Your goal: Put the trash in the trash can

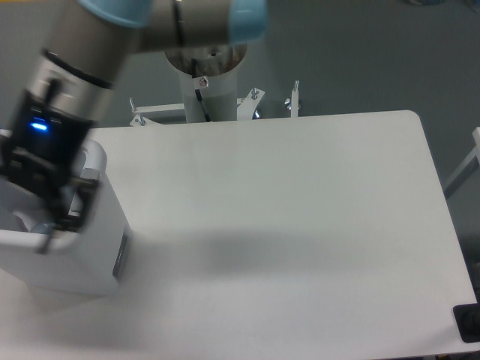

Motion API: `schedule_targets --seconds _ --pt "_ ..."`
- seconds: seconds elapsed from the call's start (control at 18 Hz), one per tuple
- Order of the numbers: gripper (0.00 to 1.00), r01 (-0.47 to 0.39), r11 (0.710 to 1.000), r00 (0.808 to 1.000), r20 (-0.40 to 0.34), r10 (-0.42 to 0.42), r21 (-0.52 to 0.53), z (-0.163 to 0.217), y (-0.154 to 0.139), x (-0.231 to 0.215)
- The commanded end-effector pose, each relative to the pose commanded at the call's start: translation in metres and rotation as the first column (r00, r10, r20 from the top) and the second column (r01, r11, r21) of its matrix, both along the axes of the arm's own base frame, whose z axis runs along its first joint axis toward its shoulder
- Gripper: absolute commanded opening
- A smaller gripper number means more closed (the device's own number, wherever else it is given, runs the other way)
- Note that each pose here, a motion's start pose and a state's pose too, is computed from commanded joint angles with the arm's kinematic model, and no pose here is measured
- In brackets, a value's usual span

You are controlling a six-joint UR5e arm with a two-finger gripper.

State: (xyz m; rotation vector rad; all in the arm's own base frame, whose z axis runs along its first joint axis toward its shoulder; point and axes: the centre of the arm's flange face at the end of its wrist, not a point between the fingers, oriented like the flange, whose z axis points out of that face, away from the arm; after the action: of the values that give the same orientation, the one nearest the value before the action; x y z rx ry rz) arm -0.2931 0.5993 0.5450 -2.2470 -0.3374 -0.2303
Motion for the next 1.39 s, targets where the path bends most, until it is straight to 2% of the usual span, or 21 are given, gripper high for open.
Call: schedule_targets --seconds 0.11,0.28,0.33,0.44,0.56,0.67,0.83,1.11,1.17,1.28,1.39 --pt "1.00 -0.057 0.998 0.998 -0.006 0.057 -0.014 -0.012 -0.021 -0.045" --pt "1.00 -0.078 0.995 0.996 -0.050 0.075 -0.061 -0.049 -0.056 -0.103" --pt "1.00 -0.093 0.992 0.995 -0.040 0.090 -0.081 -0.064 -0.065 -0.119" --pt "1.00 -0.136 0.980 0.991 -0.035 0.133 -0.144 -0.093 -0.085 -0.143" --pt "1.00 -0.138 0.967 0.989 -0.085 0.122 -0.213 -0.117 -0.099 -0.158" --pt "1.00 -0.141 0.946 0.983 -0.152 0.100 -0.291 -0.135 -0.105 -0.165" --pt "1.00 -0.178 0.898 0.970 -0.227 0.091 -0.401 -0.156 -0.114 -0.179" --pt "1.00 -0.180 0.829 0.951 -0.310 0.009 -0.529 -0.174 -0.120 -0.187" --pt "1.00 -0.155 0.825 0.950 -0.311 -0.026 -0.544 -0.175 -0.120 -0.187" --pt "1.00 -0.061 0.804 0.939 -0.307 -0.155 -0.592 -0.180 -0.122 -0.184" --pt "1.00 0.012 0.759 0.927 -0.278 -0.253 -0.650 -0.184 -0.127 -0.181"
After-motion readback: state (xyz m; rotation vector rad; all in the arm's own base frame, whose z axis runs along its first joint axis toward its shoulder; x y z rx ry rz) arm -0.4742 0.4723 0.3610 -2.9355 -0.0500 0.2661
